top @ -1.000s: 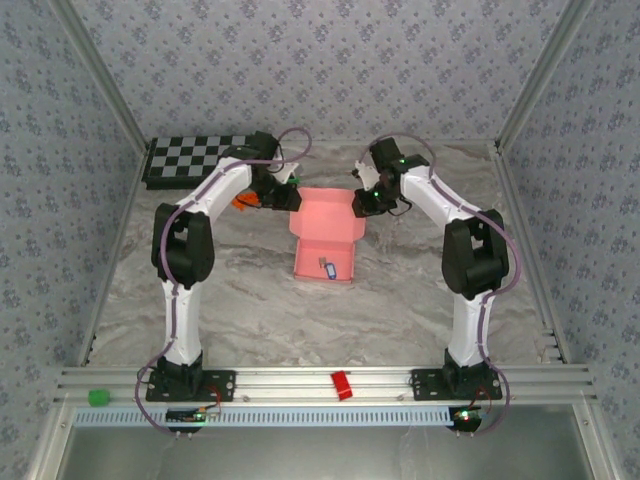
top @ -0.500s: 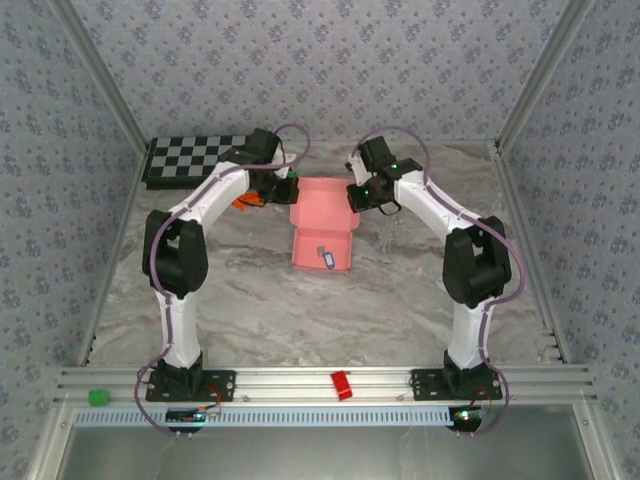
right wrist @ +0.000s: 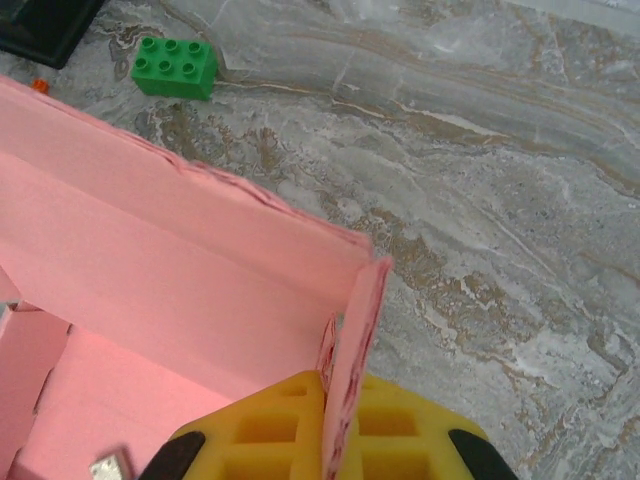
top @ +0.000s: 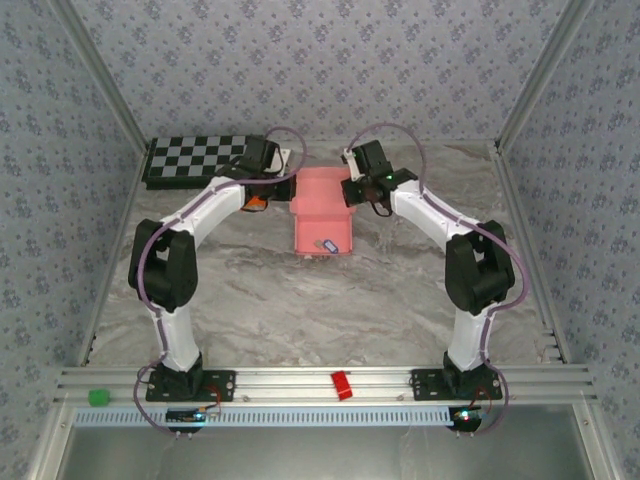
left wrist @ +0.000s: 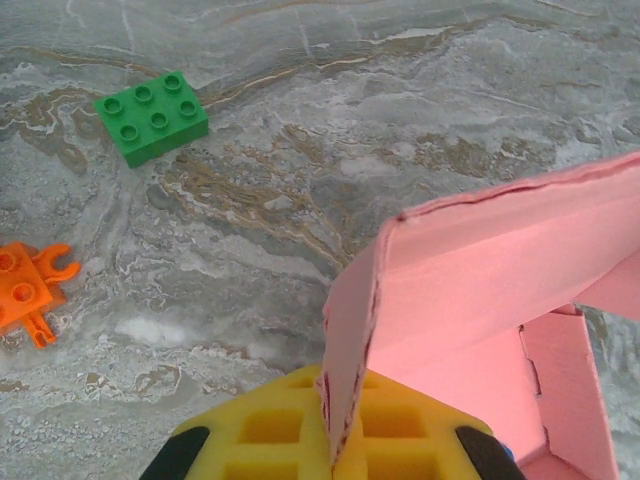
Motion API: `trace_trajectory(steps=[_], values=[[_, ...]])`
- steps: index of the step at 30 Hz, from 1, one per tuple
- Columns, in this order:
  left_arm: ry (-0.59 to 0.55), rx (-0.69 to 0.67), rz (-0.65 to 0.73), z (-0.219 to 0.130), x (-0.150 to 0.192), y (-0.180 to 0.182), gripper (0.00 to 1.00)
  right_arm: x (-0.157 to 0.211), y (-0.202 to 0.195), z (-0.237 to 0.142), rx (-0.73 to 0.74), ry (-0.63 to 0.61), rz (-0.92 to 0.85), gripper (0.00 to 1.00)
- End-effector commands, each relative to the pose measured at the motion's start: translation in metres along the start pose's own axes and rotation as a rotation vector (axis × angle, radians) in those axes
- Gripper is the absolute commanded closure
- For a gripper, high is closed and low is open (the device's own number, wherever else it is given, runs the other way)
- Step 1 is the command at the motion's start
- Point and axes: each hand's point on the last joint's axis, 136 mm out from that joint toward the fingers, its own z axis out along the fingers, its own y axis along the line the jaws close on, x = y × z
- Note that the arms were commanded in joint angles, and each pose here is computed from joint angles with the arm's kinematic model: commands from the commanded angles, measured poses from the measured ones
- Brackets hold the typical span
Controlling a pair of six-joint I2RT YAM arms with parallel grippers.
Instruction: Fold the paper box
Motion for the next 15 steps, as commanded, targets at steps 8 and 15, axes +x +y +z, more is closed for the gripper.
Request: trace_trajectory(steps=[8, 15], values=[[-0.164, -0.003, -0.006, -0.012, -0.021, -0.009, 1.0, -0.028, 0.004, -0.003, 0.064, -0.199, -0.031, 1.0], [-0.209, -0.022, -0.005, -0.012, -0.019, -0.011, 1.0, -0.026, 0.001, 0.001, 0.125, -0.251, -0.007, 1.0]])
